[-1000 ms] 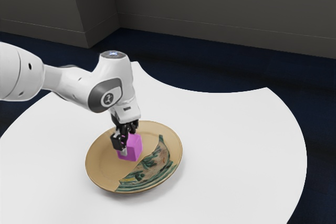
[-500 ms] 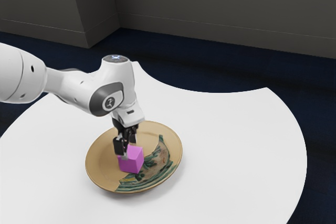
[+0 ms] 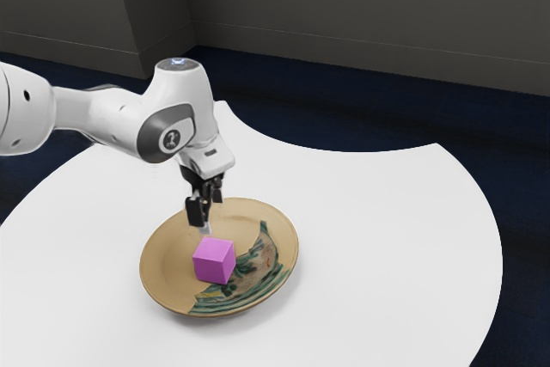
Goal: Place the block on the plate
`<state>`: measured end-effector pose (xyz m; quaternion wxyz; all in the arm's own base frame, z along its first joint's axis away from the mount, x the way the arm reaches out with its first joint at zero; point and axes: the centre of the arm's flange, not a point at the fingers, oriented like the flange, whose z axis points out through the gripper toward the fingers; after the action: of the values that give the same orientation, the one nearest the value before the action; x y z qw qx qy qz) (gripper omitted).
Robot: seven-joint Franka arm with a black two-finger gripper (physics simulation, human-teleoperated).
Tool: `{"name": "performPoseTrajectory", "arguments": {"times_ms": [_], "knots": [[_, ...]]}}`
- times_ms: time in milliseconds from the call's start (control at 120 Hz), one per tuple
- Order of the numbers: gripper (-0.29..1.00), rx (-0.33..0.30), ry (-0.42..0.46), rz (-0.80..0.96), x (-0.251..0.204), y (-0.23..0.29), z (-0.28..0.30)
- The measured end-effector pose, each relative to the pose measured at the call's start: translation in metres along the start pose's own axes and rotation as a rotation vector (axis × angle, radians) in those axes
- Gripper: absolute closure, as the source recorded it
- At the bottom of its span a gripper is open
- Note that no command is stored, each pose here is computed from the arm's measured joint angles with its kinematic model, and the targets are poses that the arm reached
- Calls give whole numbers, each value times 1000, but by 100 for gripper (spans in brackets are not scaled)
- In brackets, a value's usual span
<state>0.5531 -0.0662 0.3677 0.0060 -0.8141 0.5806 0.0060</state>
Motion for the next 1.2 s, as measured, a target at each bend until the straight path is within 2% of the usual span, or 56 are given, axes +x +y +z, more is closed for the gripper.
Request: {"name": "performPoseTrajectory", "arguments": {"times_ms": [467,683,792,1200], "knots": [[0,89,27,-58,6,-28,-88],[0,125,29,-156,-3,-46,-142],[0,144,16,-246,-21,-56,-174],[0,99,-57,-767,-141,-76,-237]]}}
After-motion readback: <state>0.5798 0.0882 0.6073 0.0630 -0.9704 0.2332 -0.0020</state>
